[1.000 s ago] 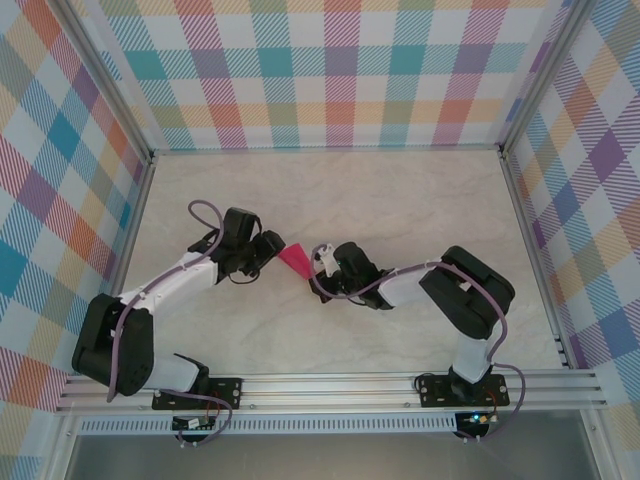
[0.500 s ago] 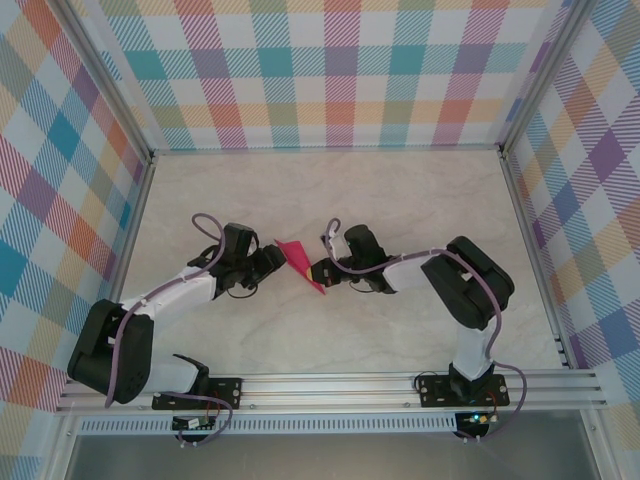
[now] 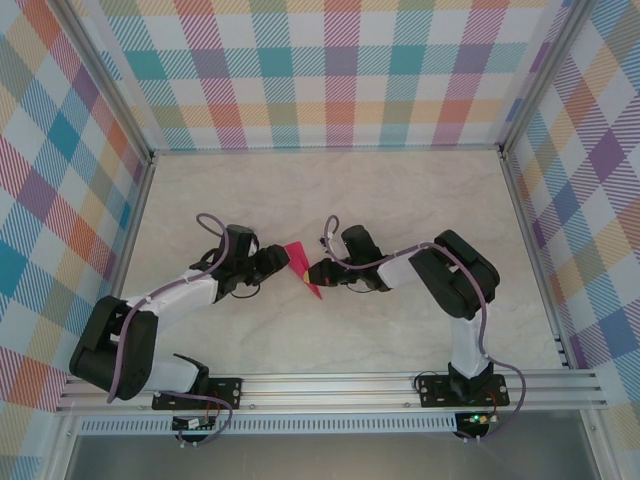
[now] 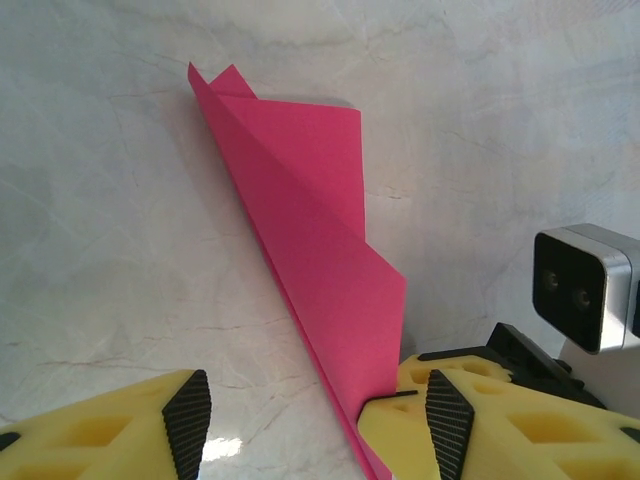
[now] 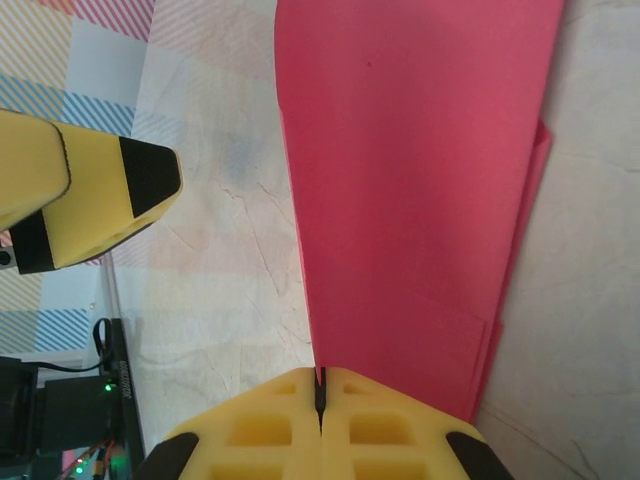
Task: Fold a paper plane with a square sheet of paper (pick it up from the middle)
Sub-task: Fold the wing for the fifth time at the center of the table.
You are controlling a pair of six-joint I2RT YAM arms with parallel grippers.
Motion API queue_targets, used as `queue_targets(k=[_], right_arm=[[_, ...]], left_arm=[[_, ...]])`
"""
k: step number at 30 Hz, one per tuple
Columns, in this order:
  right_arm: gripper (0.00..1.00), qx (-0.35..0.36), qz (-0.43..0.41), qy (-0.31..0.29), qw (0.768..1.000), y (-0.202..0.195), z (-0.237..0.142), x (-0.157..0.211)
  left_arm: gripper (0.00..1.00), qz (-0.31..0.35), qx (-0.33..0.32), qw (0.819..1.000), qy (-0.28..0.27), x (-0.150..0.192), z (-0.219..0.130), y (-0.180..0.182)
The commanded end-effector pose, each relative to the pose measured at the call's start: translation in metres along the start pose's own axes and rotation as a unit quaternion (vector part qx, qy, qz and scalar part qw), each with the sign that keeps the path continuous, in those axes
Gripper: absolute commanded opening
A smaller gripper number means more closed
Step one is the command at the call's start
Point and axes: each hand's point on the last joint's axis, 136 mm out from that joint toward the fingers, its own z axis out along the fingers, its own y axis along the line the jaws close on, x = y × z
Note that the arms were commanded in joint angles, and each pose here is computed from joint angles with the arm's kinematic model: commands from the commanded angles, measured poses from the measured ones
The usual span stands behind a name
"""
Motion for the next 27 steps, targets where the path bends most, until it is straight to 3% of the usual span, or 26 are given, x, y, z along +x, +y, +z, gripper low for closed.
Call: queue_targets(k=[1,17,27], right_arm=[[0.00,-0.033,0.020,-0.007,0.999,0.007,0.001,-0.011],[0.00,-0.050,0.112,-0.009,0.992,-0.009,-0.005,-0.020],[0.00,-0.036,0.151,0.003,0.988,-0.022,-0.001,-0.014]], left_arm=[[0.60,0.025,0.010,1.000,0.007,0.006,0.008,-0.001],[0.54,0.044,0.016,0.999,0.007,0.010,0.024,-0.005],[0.44,0.053,0.024,0.998,0.001,0.006,0.036,-0.016]])
